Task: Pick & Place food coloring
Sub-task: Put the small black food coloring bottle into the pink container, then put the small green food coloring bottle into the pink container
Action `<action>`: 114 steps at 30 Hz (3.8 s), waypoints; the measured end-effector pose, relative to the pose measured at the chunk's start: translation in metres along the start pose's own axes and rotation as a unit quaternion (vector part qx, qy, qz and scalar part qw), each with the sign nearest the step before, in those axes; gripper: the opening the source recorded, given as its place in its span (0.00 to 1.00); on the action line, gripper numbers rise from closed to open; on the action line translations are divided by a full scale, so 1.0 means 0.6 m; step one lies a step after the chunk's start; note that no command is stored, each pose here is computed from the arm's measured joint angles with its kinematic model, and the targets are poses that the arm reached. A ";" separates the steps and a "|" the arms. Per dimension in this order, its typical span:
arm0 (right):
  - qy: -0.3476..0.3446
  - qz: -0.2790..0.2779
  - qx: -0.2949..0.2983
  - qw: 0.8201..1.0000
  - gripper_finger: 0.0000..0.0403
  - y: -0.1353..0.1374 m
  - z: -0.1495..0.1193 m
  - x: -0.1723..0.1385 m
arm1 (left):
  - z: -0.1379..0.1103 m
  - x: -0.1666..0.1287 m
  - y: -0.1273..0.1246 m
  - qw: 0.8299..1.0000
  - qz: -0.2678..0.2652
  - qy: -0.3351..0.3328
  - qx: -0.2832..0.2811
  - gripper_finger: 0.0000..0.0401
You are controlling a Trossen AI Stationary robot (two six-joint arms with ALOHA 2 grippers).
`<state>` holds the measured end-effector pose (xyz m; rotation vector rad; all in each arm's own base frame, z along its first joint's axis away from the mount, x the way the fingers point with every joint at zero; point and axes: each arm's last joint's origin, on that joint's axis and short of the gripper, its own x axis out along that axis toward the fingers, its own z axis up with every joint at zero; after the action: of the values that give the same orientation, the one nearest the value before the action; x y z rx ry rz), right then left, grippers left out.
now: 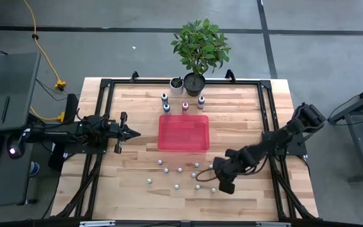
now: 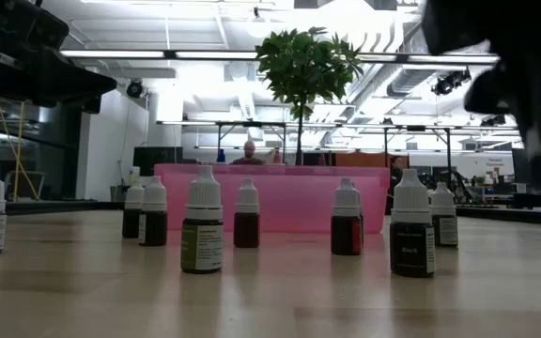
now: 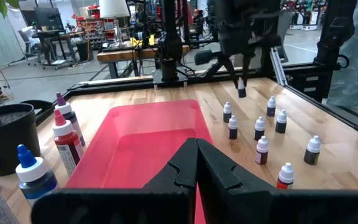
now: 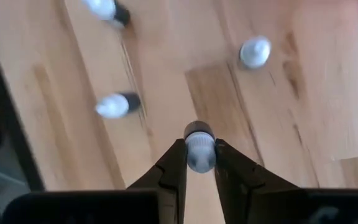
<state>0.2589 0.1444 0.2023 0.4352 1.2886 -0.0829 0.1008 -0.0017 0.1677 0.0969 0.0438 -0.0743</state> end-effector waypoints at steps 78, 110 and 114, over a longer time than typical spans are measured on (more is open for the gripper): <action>-0.044 -0.188 0.395 0.898 0.14 -0.294 0.295 0.022 | 0.000 0.000 0.000 1.000 0.000 0.000 0.000 0.00; -0.036 -0.164 0.399 0.901 0.40 -0.300 0.284 0.031 | 0.000 0.000 0.000 1.000 0.000 0.000 0.000 0.00; -0.041 -0.159 0.398 0.902 0.46 -0.297 0.283 0.019 | 0.000 0.000 0.000 1.000 0.000 0.000 0.000 0.00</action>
<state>0.3634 -0.0776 0.1798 0.9000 1.1914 -0.9220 0.1008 -0.0016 0.1678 0.0971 0.0432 -0.0742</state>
